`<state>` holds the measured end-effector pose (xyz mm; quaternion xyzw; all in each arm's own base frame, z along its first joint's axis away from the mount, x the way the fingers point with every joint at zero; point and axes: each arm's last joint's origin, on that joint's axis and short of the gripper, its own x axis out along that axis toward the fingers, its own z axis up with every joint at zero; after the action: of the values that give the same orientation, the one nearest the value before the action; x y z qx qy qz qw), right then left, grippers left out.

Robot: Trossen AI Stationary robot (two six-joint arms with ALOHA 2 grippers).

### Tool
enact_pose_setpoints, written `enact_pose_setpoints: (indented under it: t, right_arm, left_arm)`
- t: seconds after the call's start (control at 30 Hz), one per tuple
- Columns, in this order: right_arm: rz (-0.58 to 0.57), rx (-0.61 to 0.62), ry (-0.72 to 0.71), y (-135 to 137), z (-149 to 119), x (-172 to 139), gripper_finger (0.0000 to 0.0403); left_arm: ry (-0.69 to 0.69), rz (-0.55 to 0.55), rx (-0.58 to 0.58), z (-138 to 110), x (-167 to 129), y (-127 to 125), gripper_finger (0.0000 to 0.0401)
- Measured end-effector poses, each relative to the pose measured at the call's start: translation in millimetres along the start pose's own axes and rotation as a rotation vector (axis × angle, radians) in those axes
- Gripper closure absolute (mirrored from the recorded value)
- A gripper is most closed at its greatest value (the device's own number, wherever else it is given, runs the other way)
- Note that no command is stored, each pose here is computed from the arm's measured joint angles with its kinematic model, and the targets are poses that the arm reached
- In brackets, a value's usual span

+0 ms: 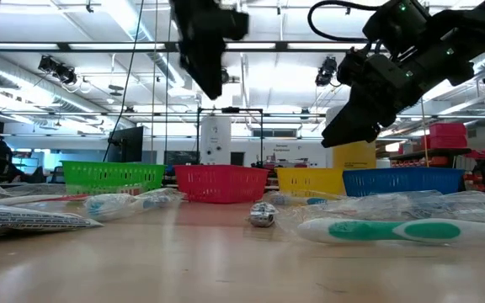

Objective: Pick & Place Travel size toiletries
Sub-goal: Put the blue toothbrush into the yellow bin

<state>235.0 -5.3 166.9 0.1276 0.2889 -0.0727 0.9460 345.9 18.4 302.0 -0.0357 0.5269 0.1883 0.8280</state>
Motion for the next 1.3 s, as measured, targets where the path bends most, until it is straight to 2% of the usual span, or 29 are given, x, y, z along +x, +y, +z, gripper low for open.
enact_pose_setpoints:
  t: [0.13, 0.27, 0.4, 0.57, 0.77, 0.93, 1.07, 1.23, 1.3]
  right_arm:
    - [-0.006, 0.050, 0.039, 0.6, -4.1, -0.2, 0.0230]
    - [0.011, 0.058, 0.056, 6.2, -6.9, -0.6, 0.0234]
    - [0.036, 0.039, 0.069, 13.6, -9.8, -1.3, 0.0238]
    - [0.060, 0.020, 0.075, 20.5, -12.0, -2.1, 0.0244]
    - [0.056, 0.048, 0.051, 21.6, -11.1, 1.9, 0.0249]
    - [0.049, 0.068, 0.154, 28.9, -20.7, 18.0, 0.0240]
    - [-0.041, 0.058, 0.224, 36.3, -8.0, 35.2, 0.0236]
    - [-0.225, 0.030, 0.411, 39.3, -2.9, 56.7, 0.0245]
    - [-0.255, 0.038, 0.452, 40.5, -2.7, 65.0, 0.0248]
  left_arm:
    - [-0.086, 0.044, -0.032, -21.3, -31.5, 3.8, 0.0242]
    - [-0.173, 0.051, -0.070, -48.7, -43.2, 5.9, 0.0242]
    - [-0.266, -0.004, -0.081, -77.9, -36.7, 3.2, 0.0242]
    - [-0.421, -0.080, -0.047, -108.5, -13.5, -6.0, 0.0242]
    - [-0.570, -0.177, -0.025, -119.3, 6.5, -13.6, 0.0242]
    - [-0.593, -0.160, -0.029, -118.8, 8.5, -13.9, 0.0242]
    - [-0.635, -0.161, -0.041, -115.3, 5.9, -14.0, 0.0242]
    - [-0.653, -0.127, -0.031, -114.1, 5.2, -13.3, 0.0242]
    - [-0.661, -0.118, -0.035, -113.6, 4.9, -13.1, 0.0242]
